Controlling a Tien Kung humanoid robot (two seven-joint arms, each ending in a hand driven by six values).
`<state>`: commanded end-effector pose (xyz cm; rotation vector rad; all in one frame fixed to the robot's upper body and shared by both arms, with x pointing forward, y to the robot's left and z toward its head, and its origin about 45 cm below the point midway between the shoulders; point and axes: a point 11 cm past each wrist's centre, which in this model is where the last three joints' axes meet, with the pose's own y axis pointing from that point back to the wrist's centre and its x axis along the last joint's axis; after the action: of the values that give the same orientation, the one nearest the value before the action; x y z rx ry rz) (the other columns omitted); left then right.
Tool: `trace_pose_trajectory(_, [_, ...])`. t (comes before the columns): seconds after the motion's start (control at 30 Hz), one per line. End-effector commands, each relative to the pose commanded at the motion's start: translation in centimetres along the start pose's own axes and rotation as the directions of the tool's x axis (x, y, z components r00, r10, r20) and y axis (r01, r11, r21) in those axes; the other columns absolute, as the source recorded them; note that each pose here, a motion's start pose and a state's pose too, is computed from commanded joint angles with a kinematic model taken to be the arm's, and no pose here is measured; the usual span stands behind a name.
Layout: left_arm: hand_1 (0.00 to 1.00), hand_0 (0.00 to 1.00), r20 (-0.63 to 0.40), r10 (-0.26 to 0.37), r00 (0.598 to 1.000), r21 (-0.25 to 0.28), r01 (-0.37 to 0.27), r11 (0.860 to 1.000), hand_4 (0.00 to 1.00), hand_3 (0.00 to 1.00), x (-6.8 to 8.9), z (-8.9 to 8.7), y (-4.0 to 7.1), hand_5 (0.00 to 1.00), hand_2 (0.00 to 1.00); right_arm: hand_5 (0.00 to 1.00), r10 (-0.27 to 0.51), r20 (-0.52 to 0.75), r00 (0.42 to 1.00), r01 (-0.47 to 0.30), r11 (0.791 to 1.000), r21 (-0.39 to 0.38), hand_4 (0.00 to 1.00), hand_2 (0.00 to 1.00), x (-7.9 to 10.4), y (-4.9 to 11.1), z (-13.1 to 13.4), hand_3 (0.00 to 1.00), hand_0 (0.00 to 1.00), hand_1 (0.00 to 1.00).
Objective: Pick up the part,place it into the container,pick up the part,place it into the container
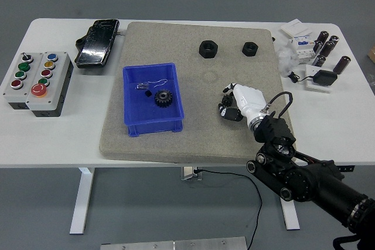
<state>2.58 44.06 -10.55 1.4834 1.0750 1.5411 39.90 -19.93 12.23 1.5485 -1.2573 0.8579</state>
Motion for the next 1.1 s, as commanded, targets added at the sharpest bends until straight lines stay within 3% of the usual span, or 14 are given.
trace_pose_trajectory(0.07, [0.625,0.662,0.000,0.000,1.000,-0.002,0.000,1.000,0.707,0.615,0.0,0.1,0.0,0.362,0.580,0.027,0.005,-0.002,1.000,-0.005,1.000,0.003,0.219,0.526,0.0,0.0,-0.1,0.571,0.576,0.589])
trace_pose_trajectory(0.1, [0.625,0.663,0.000,-0.001,1.000,-0.002,0.001,1.000,0.706,0.614,0.0,0.1,0.0,0.362,0.580,0.002,0.006,-0.003,1.000,-0.006,1.000,0.003,0.301,0.423,0.0,0.0,-0.1,0.432,0.557,0.538])
trace_pose_trajectory(0.33, [0.625,0.662,0.001,-0.003,1.000,-0.003,0.003,1.000,0.706,0.615,-0.2,0.1,0.0,0.363,0.581,0.002,0.015,-0.013,1.000,-0.015,1.000,0.012,0.283,0.417,-0.1,0.2,-0.1,0.422,0.560,0.541])
trace_pose_trajectory(0.53, [0.624,0.662,-0.001,-0.005,1.000,-0.004,0.005,1.000,0.705,0.615,-0.3,0.1,0.0,0.363,0.581,0.002,0.056,-0.014,0.998,-0.055,0.997,0.051,0.284,0.412,1.4,0.1,-1.2,0.415,0.561,0.540])
trace_pose_trajectory(0.7, [0.624,0.662,-0.004,-0.006,1.000,-0.004,0.006,1.000,0.705,0.615,-0.4,0.1,0.0,0.365,0.582,0.002,0.098,-0.005,0.995,-0.096,0.988,0.124,0.289,0.412,3.3,0.2,-3.7,0.417,0.563,0.541])
trace_pose_trajectory(0.87, [0.624,0.662,-0.005,-0.008,1.000,0.001,0.008,1.000,0.705,0.615,-0.5,-0.1,0.0,0.365,0.582,0.002,0.114,0.017,0.993,-0.115,0.963,0.245,0.289,0.412,4.3,1.0,-8.4,0.417,0.563,0.541])
trace_pose_trajectory(0.9, [0.623,0.662,-0.005,-0.008,1.000,0.001,0.008,1.000,0.705,0.615,-0.5,-0.1,0.0,0.366,0.580,0.002,0.110,0.021,0.994,-0.111,0.954,0.280,0.333,0.501,4.2,1.5,-9.8,0.517,0.595,0.571])
trace_pose_trajectory(1.07, [0.623,0.662,-0.003,-0.010,1.000,0.002,0.010,1.000,0.705,0.615,-0.6,-0.1,0.0,0.366,0.580,0.002,0.075,0.016,0.997,-0.075,0.917,0.392,0.333,0.501,3.1,3.3,-14.0,0.517,0.595,0.571])
trace_pose_trajectory(1.1, [0.624,0.662,-0.003,-0.011,1.000,0.002,0.011,1.000,0.704,0.614,-0.6,-0.1,0.0,0.366,0.581,0.181,0.062,0.006,0.998,-0.059,0.911,0.408,0.380,0.713,2.6,3.6,-14.6,0.698,0.637,0.715])
